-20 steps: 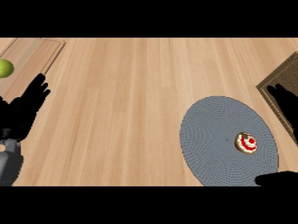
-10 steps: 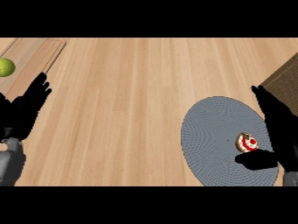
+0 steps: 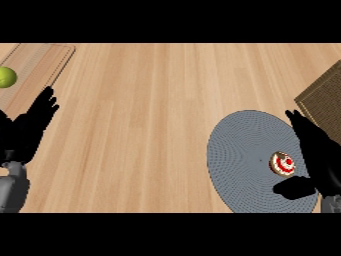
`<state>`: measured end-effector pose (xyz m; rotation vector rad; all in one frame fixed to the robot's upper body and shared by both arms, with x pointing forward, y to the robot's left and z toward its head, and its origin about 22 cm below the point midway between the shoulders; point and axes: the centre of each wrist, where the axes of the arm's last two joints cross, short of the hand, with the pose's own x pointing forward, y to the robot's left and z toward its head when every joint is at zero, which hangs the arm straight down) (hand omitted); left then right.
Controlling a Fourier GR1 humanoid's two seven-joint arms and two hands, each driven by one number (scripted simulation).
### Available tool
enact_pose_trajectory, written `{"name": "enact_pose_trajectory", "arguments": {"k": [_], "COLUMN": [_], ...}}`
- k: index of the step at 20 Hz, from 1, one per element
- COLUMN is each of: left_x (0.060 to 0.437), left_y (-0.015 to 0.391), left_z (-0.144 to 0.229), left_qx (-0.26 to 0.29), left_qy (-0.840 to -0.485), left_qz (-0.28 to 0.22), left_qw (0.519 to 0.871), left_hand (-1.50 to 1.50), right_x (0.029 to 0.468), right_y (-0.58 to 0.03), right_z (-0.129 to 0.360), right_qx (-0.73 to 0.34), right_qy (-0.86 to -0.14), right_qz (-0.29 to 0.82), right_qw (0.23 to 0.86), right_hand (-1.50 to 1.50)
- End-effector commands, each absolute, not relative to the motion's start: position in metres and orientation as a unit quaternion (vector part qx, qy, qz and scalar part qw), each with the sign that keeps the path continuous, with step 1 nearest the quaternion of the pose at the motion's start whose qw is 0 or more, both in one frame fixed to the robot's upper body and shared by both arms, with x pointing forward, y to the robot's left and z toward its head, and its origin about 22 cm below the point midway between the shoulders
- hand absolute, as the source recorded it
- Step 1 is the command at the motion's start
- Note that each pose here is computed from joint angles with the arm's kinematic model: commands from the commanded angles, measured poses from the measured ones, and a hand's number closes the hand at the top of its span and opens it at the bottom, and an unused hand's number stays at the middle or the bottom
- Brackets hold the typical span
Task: Pick the cupcake from the placemat and place it in the basket
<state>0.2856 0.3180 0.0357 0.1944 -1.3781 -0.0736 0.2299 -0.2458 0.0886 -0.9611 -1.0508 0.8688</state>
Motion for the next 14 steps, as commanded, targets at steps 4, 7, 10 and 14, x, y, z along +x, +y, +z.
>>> {"name": "enact_pose_trajectory", "arguments": {"k": [4, 7, 10, 14], "left_x": [0.29, 0.287, 0.28, 0.292], "left_y": [0.322, 0.296, 0.306, 0.323], "left_z": [0.039, 0.046, 0.038, 0.033], "left_qx": [0.092, 0.088, 0.083, 0.086], "left_qy": [-0.631, -0.638, -0.635, -0.638], "left_qz": [-0.029, -0.029, -0.033, -0.03], "left_qw": [0.77, 0.764, 0.767, 0.765], "left_hand": [0.0, 0.0, 0.0, 0.0], "right_x": [0.234, 0.215, 0.206, 0.221], "right_y": [-0.244, -0.259, -0.239, -0.235], "right_z": [0.088, 0.089, 0.08, 0.085], "right_qx": [-0.419, -0.388, -0.383, -0.382], "right_qy": [-0.471, -0.493, -0.499, -0.493], "right_qz": [0.391, 0.383, 0.39, 0.406], "right_qw": [0.67, 0.678, 0.672, 0.668], "right_hand": [-1.5, -1.5, -1.5, -1.5]}}
